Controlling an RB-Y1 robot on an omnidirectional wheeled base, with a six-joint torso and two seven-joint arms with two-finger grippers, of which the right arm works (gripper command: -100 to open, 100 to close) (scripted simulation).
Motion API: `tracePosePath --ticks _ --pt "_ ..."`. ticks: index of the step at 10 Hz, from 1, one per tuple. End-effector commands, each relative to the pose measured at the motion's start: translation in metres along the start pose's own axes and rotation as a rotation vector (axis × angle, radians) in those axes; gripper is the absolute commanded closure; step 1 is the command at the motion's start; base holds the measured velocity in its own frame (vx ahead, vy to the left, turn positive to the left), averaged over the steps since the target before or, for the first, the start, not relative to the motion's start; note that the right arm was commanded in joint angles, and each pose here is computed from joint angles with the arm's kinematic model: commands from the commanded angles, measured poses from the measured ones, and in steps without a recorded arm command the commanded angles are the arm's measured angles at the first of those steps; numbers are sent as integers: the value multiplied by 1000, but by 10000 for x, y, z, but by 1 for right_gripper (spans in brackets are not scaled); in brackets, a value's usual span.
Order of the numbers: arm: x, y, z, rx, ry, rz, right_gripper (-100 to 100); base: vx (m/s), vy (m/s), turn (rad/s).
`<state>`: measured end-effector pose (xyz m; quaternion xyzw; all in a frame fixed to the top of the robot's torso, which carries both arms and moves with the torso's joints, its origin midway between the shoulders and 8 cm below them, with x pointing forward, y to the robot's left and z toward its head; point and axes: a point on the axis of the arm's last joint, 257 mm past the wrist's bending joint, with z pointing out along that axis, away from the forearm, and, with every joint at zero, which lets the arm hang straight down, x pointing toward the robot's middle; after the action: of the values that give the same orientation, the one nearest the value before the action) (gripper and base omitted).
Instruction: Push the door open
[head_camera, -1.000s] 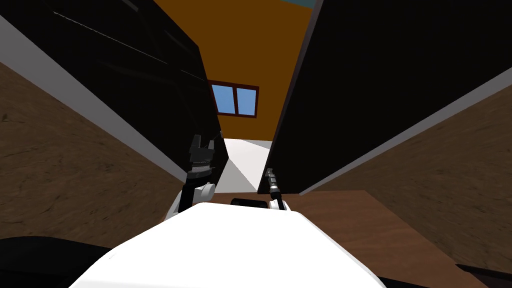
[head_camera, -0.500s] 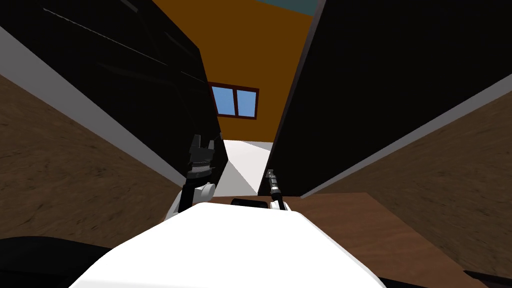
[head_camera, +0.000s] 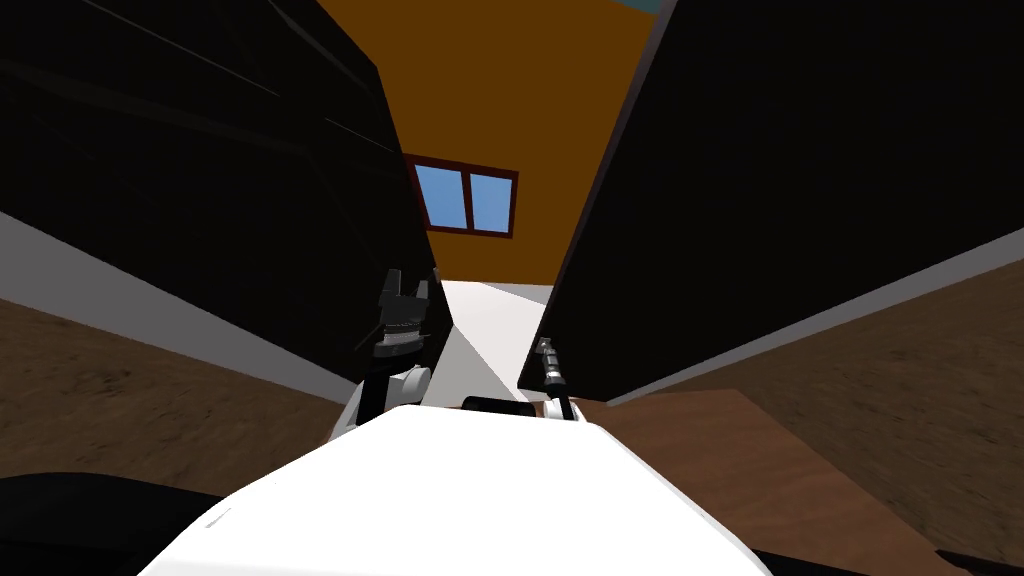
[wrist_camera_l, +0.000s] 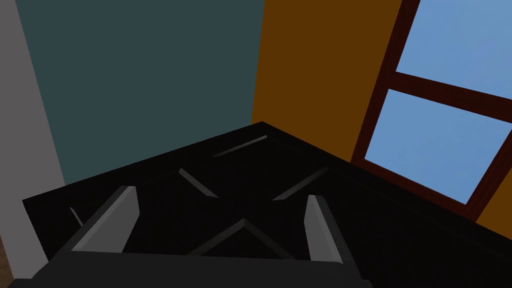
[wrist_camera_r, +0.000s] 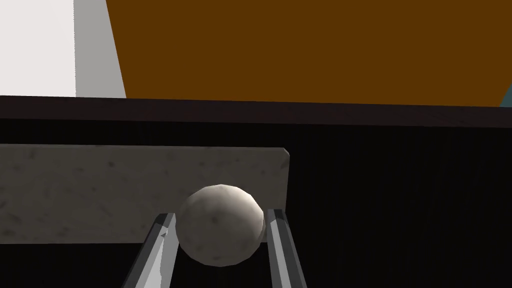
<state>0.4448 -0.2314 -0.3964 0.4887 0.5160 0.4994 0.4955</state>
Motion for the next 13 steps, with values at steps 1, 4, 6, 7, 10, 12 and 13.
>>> tracePosePath --ticks 1,4,6,7,10,12,13 --pt "-228 41 -2 -6 -39 -13 100 199 62 -45" --pt "-442 48 -1 -7 -85 -18 100 202 64 -101" --pt "-355 44 -24 -7 -74 -11 -100 -100 74 -42" --pt "-347 44 -33 -7 -75 -7 -100 -216 40 -12" --pt "-297 43 -57 -8 -77 9 -100 -207 69 -40" --pt "-284 47 -62 -9 -78 14 -100 -156 91 -36" --pt "-311 44 -73 -10 -82 11 -100 105 2 25"
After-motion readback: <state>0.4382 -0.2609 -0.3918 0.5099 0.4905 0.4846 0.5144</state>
